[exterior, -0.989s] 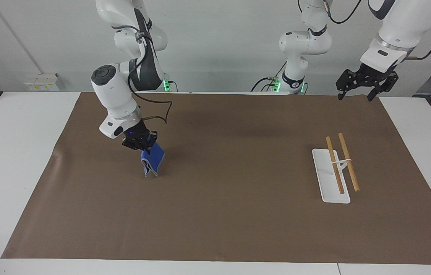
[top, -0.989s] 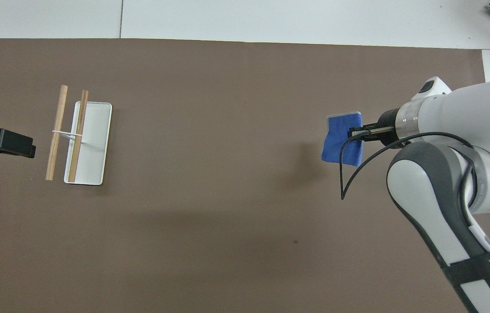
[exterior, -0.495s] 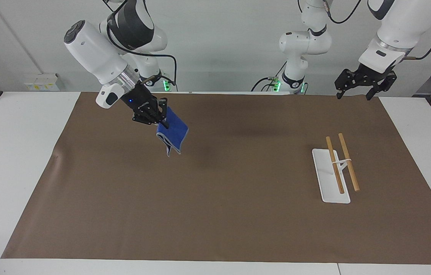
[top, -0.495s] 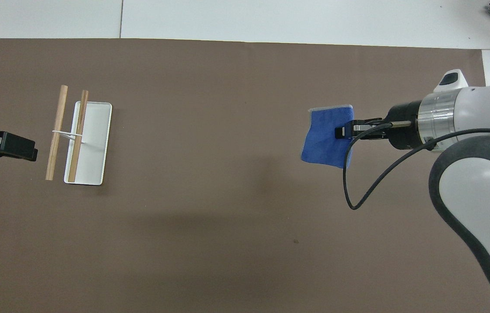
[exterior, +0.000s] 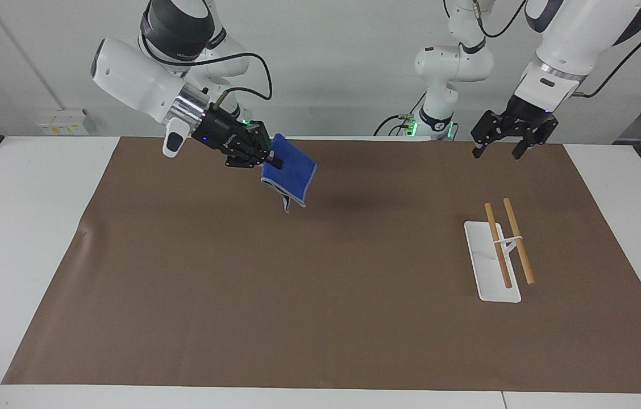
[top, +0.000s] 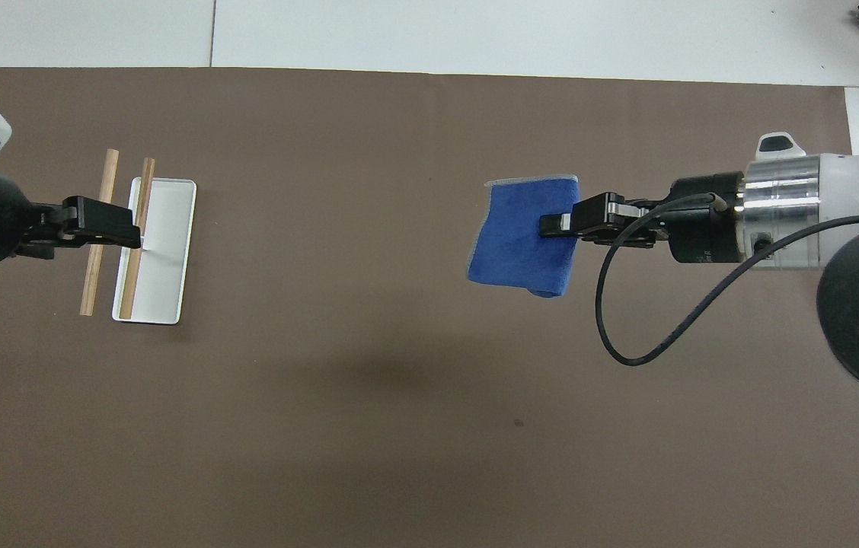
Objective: Right arm passes towel to left arm to hang
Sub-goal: 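Carry the towel toward the left gripper while the left gripper reaches it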
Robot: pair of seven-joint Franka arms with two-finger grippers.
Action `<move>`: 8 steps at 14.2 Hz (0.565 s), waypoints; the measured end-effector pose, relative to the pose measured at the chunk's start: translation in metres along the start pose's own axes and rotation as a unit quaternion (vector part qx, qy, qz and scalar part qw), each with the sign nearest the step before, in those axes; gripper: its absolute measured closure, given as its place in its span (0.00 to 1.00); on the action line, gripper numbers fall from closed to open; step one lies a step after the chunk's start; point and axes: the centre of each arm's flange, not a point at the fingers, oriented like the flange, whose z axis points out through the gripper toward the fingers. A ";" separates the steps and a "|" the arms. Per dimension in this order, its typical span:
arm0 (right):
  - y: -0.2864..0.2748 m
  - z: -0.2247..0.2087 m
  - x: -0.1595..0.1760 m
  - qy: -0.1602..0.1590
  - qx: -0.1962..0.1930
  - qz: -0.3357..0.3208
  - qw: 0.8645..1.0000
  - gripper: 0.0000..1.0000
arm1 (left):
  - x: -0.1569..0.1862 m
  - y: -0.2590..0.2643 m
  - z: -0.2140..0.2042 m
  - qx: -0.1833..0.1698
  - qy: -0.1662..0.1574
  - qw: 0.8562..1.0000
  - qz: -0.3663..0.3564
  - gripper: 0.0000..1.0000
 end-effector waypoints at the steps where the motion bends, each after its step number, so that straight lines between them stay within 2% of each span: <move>1: -0.002 0.001 0.000 0.001 0.025 0.012 1.000 0.96 | -0.003 0.013 0.007 -0.022 0.010 0.999 -0.033 0.00; 3: -0.003 0.004 0.000 0.002 0.070 0.036 0.997 0.96 | -0.012 0.037 0.018 -0.059 0.030 0.993 -0.094 0.00; 5: -0.003 0.007 -0.001 0.003 0.112 0.060 0.992 0.96 | -0.022 0.057 0.026 -0.088 0.033 0.985 -0.145 0.00; 8: 0.000 0.019 -0.004 -0.003 0.163 0.093 0.982 0.96 | -0.033 0.087 0.024 -0.138 0.040 0.964 -0.224 0.00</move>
